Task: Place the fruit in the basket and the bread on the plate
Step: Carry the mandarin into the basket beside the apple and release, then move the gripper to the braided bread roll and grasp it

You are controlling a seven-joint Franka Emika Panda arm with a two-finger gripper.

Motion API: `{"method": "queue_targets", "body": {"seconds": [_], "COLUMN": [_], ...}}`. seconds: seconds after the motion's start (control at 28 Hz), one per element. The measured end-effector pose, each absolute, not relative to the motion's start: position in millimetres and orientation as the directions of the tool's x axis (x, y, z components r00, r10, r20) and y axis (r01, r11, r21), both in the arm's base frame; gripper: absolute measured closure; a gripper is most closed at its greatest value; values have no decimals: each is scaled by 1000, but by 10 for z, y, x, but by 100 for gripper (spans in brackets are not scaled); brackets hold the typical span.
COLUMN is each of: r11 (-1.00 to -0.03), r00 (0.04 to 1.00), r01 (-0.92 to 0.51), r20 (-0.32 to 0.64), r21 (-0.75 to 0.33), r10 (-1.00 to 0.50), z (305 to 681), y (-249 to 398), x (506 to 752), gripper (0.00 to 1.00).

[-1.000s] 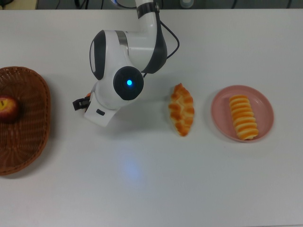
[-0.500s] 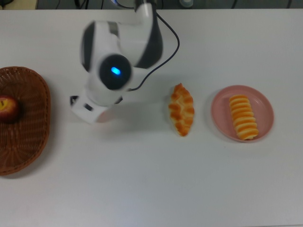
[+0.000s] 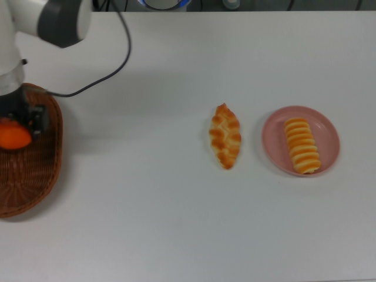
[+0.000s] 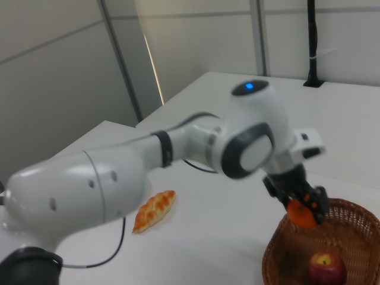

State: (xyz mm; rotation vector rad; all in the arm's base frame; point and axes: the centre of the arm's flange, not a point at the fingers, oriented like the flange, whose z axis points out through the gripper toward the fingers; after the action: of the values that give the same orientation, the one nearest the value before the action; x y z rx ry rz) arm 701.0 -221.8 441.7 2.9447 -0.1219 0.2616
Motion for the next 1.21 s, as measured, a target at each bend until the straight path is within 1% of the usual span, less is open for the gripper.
{"method": "queue_targets", "body": {"seconds": [0.07, 0.14, 0.29, 0.36, 0.43, 0.57, 0.64, 0.68, 0.75, 0.86, 1.04, 1.14, 1.21], "r11": [-979, -980, -979, -978, -978, -976, -976, -975, -975, -978, -981, -984, -987], "r00": [980, 981, 990, 993, 994, 994, 994, 993, 992, 988, 976, 969, 969], "r01": [-105, -104, -68, -50, -39, -36, -39, -42, -53, -80, -123, -132, -127], "r20": [187, 179, 131, 111, 103, 111, 113, 116, 123, 146, 196, 226, 223], "r21": [172, 171, 191, 201, 206, 214, 215, 217, 216, 195, 147, 121, 103], "r10": [-73, -72, -44, -28, -18, -13, -15, -17, -26, -52, -93, -102, -101], "z": [4253, 3999, 3508, 3346, 3282, 3346, 3358, 3375, 3417, 3531, 3829, 4034, 4119], "y": [-2312, -2356, -2316, -2272, -2232, -2217, -2227, -2243, -2279, -2338, -2366, -2286, -2177], "x": [7025, 7059, 7099, 7116, 7133, 7144, 7143, 7143, 7140, 7127, 7103, 7108, 7112], "gripper": [18, 18, 18, 18, 18, 17, 11, 5, 0, 0, 0, 0, 0]}}
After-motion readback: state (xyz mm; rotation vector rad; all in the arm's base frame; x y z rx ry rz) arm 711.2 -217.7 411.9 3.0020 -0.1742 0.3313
